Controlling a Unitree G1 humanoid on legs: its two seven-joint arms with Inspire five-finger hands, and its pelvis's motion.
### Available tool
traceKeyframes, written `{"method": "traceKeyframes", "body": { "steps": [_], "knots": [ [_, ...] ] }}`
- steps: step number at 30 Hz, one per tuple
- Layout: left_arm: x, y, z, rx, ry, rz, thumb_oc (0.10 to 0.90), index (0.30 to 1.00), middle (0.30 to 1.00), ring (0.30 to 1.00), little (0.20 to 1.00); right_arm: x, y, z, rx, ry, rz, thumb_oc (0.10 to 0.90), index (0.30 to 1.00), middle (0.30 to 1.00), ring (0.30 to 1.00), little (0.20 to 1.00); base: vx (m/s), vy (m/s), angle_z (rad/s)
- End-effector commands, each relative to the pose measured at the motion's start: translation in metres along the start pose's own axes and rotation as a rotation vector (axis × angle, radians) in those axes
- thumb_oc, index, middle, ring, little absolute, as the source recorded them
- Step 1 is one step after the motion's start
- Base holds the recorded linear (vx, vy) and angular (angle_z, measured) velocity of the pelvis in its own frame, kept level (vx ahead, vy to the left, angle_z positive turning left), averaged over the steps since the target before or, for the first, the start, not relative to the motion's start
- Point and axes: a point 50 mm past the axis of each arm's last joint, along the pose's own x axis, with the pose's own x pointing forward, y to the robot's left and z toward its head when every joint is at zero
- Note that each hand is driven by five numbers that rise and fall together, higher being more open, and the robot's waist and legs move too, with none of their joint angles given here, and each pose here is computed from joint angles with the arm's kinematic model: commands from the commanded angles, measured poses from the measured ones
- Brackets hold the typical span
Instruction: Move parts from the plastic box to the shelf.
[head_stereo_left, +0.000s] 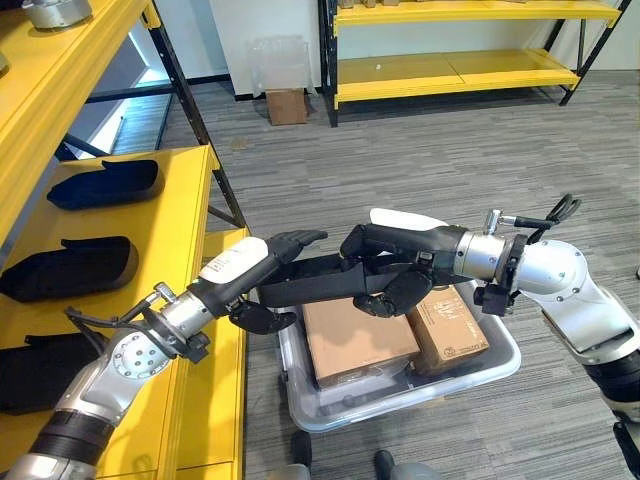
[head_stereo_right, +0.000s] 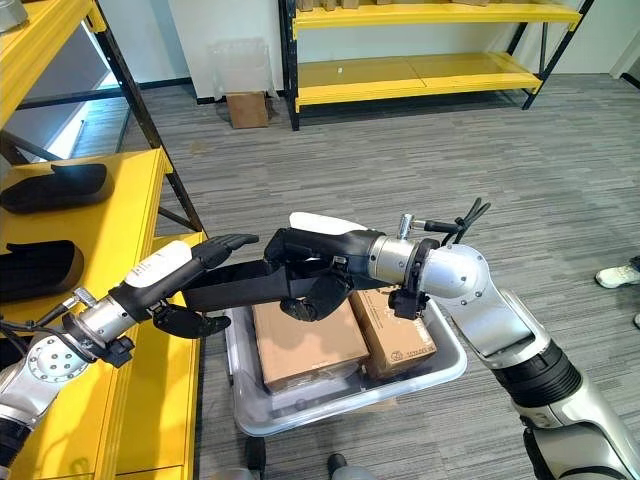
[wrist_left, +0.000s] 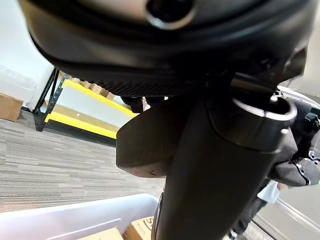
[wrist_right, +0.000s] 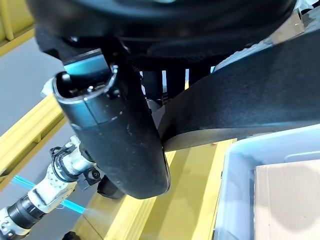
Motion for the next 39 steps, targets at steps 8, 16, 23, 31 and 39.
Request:
{"method": "traceKeyframes", "body": {
  "steps": [8, 16, 23, 31, 39],
  "knots": [
    [0.029, 0.003, 0.018, -0.227, -0.162, 0.128, 0.9, 1.0, 1.0, 1.0, 1.0, 0.015, -0.017, 0.056, -0.107, -0.355, -0.127, 0.4, 0.3, 0.3, 0.3, 0.3, 0.0, 0.0, 0.0],
    [0.032, -0.011, 0.012, -0.277, -0.106, 0.119, 0.9, 1.0, 1.0, 1.0, 1.0, 0.016, -0.018, 0.057, -0.111, -0.363, -0.133, 0.4, 0.3, 0.3, 0.3, 0.3, 0.0, 0.0, 0.0],
    [0.034, -0.018, 0.012, -0.332, -0.099, 0.167, 0.4, 0.3, 0.3, 0.3, 0.3, 0.015, -0.019, 0.058, -0.108, -0.384, -0.157, 0.4, 0.3, 0.3, 0.3, 0.3, 0.0, 0.0, 0.0],
    [0.041, -0.022, 0.022, -0.393, -0.151, 0.225, 0.4, 0.3, 0.3, 0.3, 0.3, 0.015, -0.023, 0.061, -0.094, -0.41, -0.199, 0.4, 0.3, 0.3, 0.3, 0.3, 0.0, 0.0, 0.0],
    [0.046, -0.018, 0.033, -0.478, -0.187, 0.271, 0.4, 0.3, 0.3, 0.3, 0.3, 0.016, -0.025, 0.059, -0.052, -0.415, -0.257, 0.4, 0.3, 0.3, 0.3, 0.3, 0.0, 0.0, 0.0]
  ]
}}
